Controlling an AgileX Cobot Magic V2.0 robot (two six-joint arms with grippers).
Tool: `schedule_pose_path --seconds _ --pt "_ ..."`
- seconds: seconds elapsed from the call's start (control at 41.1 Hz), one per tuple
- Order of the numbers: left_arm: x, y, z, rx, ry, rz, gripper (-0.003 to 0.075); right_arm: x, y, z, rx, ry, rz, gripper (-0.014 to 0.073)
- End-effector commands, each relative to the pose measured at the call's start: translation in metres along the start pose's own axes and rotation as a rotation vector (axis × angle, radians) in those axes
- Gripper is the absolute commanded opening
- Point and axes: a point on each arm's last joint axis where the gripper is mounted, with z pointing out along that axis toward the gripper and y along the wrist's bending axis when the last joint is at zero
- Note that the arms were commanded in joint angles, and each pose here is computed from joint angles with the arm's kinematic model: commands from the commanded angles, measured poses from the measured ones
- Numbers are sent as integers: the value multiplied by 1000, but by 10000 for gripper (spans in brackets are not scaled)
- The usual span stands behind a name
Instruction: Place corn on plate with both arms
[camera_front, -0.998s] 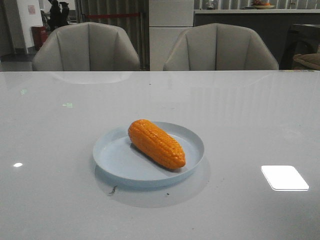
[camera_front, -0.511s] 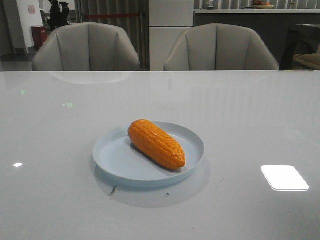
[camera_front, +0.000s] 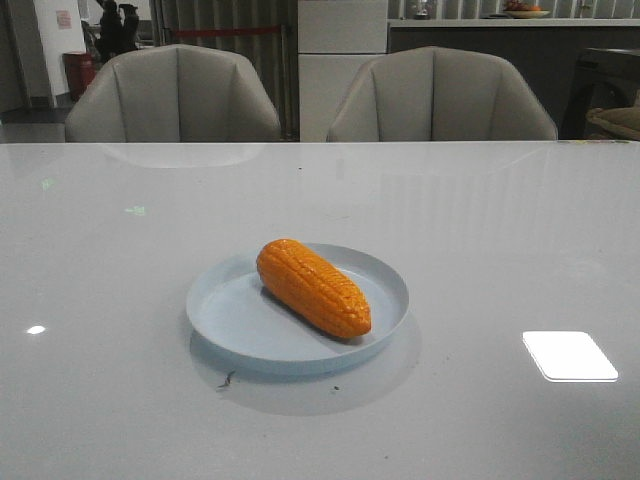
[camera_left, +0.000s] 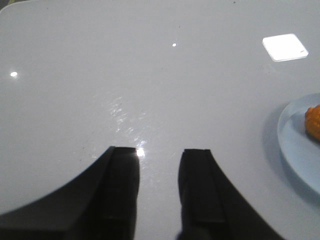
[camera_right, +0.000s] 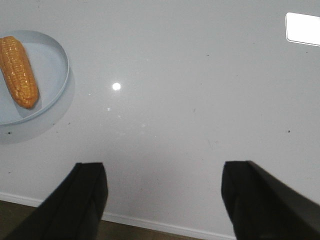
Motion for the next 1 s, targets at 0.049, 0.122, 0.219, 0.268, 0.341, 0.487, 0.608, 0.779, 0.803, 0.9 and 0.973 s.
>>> schedule_pose_path --seconds 0.049,0.122,0.219,0.268,0.341,0.487,0.608,0.779,0.803,0.9,0.973 --pt "-24 1 -14 -3 -206 -100 97 -12 -1 -6 10 -91 5 581" --pt "-28 2 -25 -14 -271 -95 95 -12 -1 -6 10 -91 5 581" --pt "-30 6 -40 -52 -334 -76 96 -12 -1 -6 10 -91 5 581" --pt "-30 9 -48 -79 -361 -62 96 -12 -1 -6 10 -91 5 581" --pt "-25 12 -58 -121 -399 -36 96 -12 -1 -6 10 -91 5 581" --pt "-3 12 -70 -177 -523 -20 96 -12 -1 -6 10 -91 5 581" --pt "24 9 -74 -209 -659 -5 96 -12 -1 -6 10 -91 5 581" --pt "63 3 -79 -234 -764 44 96 -12 -1 -6 10 -91 5 581" --pt "68 2 -80 -236 -769 54 96 -12 -1 -6 10 -91 5 581" --pt "86 -1 -82 -236 -779 57 96 -12 -1 -6 10 -91 5 581" --pt "97 -3 -83 -237 -794 58 96 -12 -1 -6 10 -91 5 581"
